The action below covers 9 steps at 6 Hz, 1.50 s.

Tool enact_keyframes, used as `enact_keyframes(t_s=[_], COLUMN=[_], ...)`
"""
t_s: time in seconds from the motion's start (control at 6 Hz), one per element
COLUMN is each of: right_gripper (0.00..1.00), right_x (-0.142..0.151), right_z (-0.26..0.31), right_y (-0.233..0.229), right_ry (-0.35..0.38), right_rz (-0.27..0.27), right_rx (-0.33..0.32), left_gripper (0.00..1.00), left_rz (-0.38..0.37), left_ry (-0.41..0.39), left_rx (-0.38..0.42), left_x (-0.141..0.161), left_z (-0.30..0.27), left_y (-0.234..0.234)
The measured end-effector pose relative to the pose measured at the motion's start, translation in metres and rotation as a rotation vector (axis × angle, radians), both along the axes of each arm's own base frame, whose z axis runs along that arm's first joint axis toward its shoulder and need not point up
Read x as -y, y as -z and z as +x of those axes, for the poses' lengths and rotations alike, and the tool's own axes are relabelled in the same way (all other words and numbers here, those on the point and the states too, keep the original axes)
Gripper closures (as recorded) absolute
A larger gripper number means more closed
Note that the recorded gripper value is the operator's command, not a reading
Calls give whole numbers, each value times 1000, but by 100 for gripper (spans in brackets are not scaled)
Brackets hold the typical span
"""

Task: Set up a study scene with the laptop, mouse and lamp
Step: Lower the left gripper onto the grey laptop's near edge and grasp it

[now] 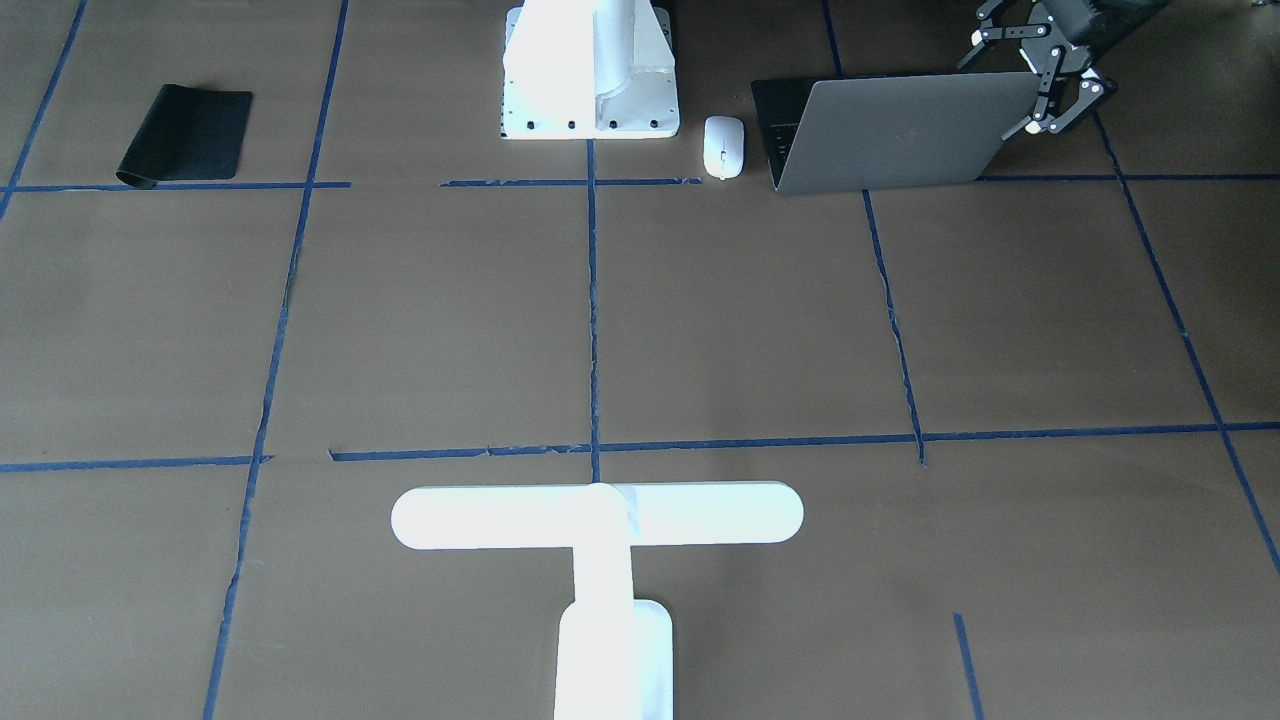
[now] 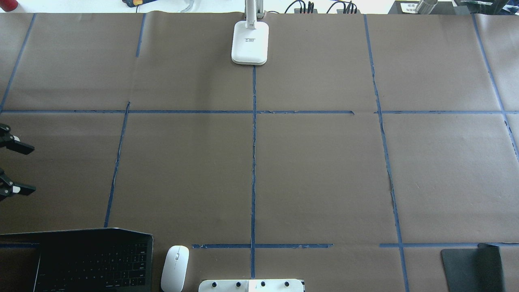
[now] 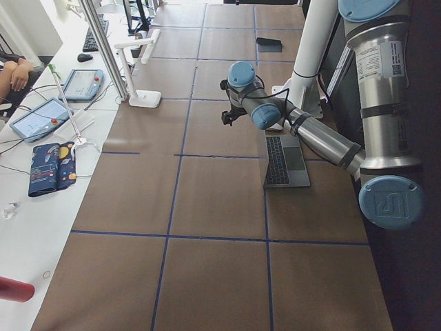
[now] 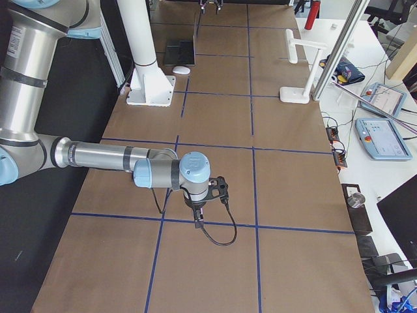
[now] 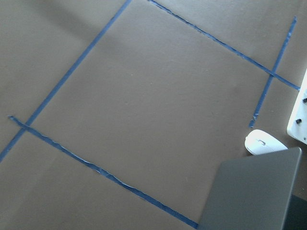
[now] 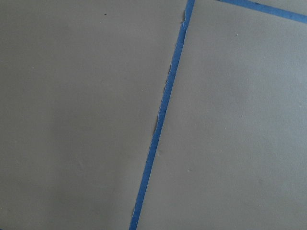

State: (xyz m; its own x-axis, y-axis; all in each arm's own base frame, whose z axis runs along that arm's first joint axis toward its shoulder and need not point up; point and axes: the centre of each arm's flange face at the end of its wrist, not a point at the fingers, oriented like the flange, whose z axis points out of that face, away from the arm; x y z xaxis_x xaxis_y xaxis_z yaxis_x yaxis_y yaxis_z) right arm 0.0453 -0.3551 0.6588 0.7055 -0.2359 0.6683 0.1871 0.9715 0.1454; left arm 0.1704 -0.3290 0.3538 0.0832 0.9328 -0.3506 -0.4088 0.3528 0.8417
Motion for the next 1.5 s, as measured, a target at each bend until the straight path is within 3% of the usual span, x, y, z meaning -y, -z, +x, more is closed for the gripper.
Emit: enact_keyframes(t_s=[0.33,0.67,0.83,1.17,1.33,1.5], right_gripper=[0,0,0,0,0,0], right_x=[-1,-1,-2,-2,-2,-2], right_z=[0,0,0,0,0,0], right_y=[-1,-3,-4,-5,-5,-5], right_ry=[0,0,0,0,1,1], right_rz=[-3,-8,-10,-10,-10,-10], right_rx=[0,-1,-1,-3,-3,-3], left_gripper=[6,8,20,76,88,90], left_rz=[28,24,19,13,16,19], left_ry=[-110,-158,-179,-197,-199,-198], left_rx=[13,41,53,62,59,58], left_x=[-23,-37,-42,-44,-43,-43], left_z=[23,39,46,54,56,57], left_y=[-14,-25,-30,-35,-34,-33])
